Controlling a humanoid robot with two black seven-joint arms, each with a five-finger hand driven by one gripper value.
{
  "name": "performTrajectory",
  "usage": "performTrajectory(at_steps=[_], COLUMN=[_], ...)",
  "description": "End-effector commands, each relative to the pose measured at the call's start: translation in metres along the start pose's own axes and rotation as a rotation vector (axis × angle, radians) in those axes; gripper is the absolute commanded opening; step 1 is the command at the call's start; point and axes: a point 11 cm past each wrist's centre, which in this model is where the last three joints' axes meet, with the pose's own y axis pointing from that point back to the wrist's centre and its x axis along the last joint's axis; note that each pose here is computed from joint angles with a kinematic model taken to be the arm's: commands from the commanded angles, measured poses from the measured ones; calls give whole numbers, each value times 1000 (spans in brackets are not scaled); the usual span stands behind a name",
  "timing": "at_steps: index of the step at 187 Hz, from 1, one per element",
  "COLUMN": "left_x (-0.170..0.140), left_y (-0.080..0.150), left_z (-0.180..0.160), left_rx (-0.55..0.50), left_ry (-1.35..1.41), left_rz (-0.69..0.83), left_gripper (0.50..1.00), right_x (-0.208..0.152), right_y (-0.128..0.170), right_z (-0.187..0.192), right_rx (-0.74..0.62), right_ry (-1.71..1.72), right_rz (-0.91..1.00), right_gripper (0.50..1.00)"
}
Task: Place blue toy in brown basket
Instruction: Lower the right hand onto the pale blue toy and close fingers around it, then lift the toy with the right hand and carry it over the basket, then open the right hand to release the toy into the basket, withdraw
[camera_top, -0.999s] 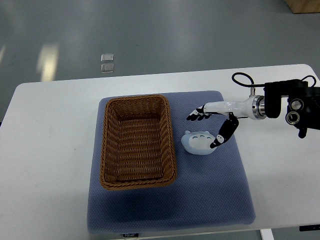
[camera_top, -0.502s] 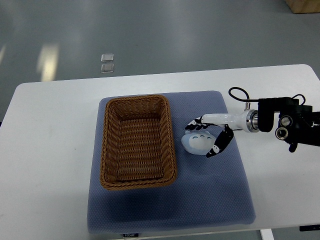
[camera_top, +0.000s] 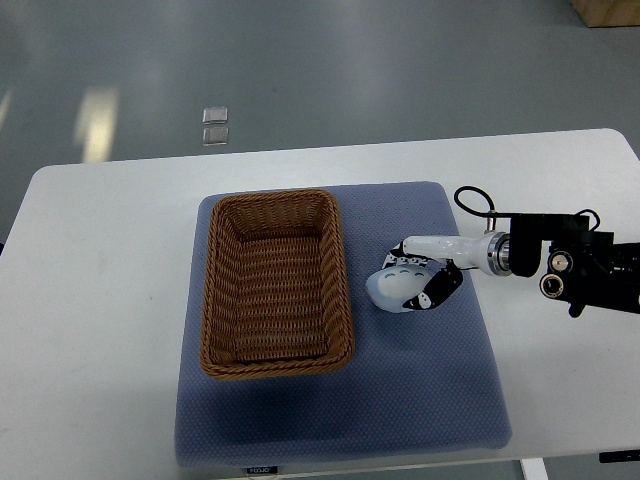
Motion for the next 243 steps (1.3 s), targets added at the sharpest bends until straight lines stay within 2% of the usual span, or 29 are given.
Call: performTrajectory(at_steps=[1, 53, 80, 106, 137, 179, 234, 243], left_x=[0, 0, 0, 0, 0, -1, -11, -11], left_y=[0, 0, 0, 0, 0, 0, 0, 0], left_z=[0, 0, 0, 0, 0, 1, 9, 10], left_rx=[0, 0, 0, 0, 0, -2, -16, -17], left_ry=[0, 2, 2, 2, 2, -2, -3, -3], left_rz=[1, 1, 1, -1, -1, -3, -33, -31], left_gripper=[1000, 1000, 1000, 1000, 1000, 1000, 1000, 1000], right_x=[11, 63, 104, 124, 118, 73, 14, 7], right_y=[5, 30, 49, 48, 19, -44, -93, -96], right_z=[1, -20, -58, -101, -146, -178, -174, -173], right_rx=[-4, 37, 108, 186, 252, 264, 258, 257], right_ry=[3, 31, 31, 41, 105, 161, 92, 83], right_rz=[22, 114, 151, 156, 109, 11, -45, -56], right_gripper=[500, 500, 500, 521, 541, 576, 611, 639])
